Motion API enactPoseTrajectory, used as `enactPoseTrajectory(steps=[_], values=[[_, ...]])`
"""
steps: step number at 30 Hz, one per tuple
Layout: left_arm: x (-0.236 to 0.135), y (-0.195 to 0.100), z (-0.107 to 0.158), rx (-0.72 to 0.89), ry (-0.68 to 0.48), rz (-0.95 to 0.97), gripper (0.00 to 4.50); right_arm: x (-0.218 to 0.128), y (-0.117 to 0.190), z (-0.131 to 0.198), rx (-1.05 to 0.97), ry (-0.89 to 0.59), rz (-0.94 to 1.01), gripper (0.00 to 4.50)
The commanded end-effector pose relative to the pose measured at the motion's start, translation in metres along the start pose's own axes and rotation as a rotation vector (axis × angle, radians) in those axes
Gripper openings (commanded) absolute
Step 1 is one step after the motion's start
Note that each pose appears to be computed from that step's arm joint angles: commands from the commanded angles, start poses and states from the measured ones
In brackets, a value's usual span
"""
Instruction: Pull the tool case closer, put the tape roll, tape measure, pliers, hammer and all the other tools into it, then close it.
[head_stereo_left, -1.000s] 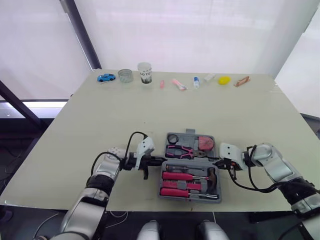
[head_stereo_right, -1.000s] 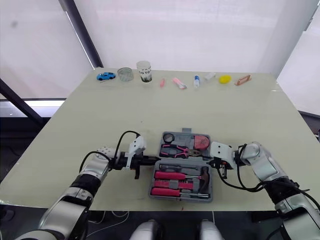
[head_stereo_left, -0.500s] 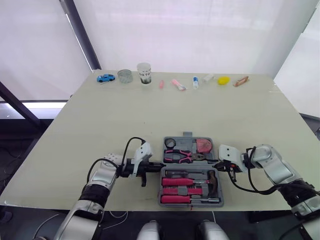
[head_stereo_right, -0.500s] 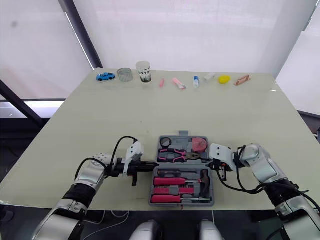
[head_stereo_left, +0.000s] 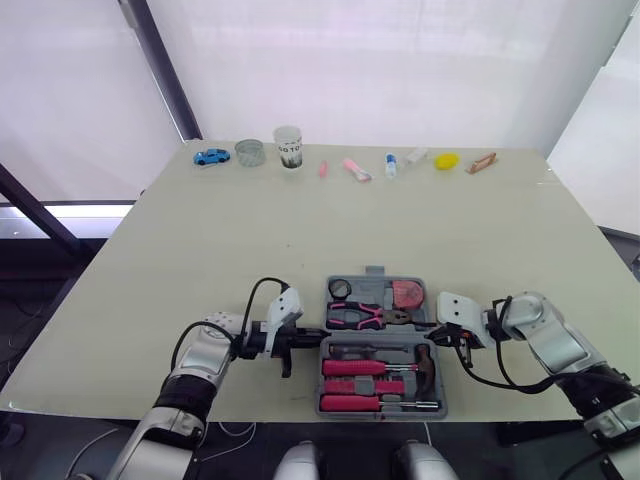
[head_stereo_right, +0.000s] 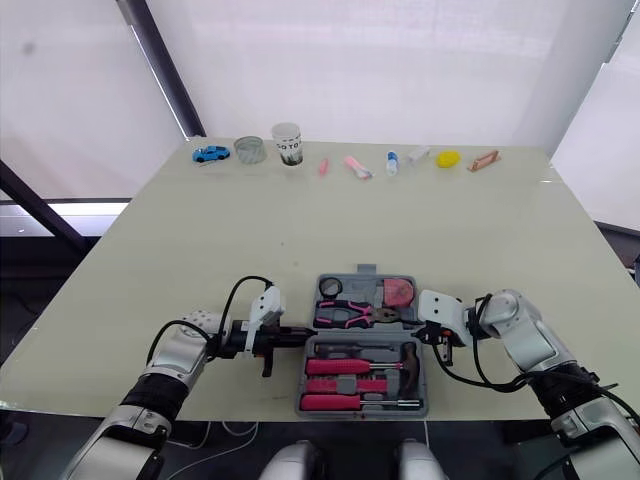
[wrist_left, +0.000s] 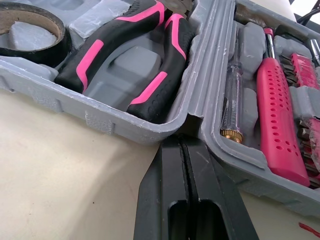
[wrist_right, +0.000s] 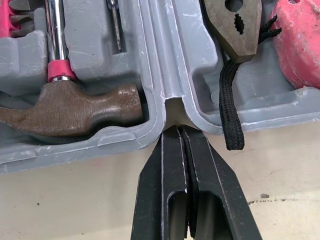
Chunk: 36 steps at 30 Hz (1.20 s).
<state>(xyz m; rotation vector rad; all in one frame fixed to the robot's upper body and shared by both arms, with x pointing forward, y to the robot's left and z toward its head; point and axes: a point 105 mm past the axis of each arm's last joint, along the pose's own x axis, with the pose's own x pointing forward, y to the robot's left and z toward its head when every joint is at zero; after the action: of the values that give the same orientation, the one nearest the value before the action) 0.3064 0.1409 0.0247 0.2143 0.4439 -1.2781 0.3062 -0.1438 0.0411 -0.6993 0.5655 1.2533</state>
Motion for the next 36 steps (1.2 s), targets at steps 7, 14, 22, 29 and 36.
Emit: enactPoseTrajectory(steps=[7, 14, 22, 29, 36], values=[[-0.014, 0.008, -0.007, 0.071, -0.061, 0.138, 0.0, -0.005, -0.006, 0.006, 0.02, -0.048, -0.031, 0.02], [-0.06, 0.005, -0.003, 0.001, -0.268, 0.265, 0.0, -0.048, -0.01, -0.016, 0.171, -0.193, -0.132, 0.02], [-0.121, -0.018, -0.016, -0.099, -0.333, 0.385, 3.23, -0.105, 0.01, -0.042, 0.346, -0.281, -0.226, 3.31], [-0.125, -0.043, 0.013, -0.042, -0.371, 0.313, 4.4, -0.117, 0.018, -0.023, 0.584, -0.433, -0.206, 4.42], [-0.088, -0.054, 0.034, -0.033, -0.387, 0.172, 3.22, -0.09, -0.002, 0.008, 0.732, -0.503, -0.192, 4.5]])
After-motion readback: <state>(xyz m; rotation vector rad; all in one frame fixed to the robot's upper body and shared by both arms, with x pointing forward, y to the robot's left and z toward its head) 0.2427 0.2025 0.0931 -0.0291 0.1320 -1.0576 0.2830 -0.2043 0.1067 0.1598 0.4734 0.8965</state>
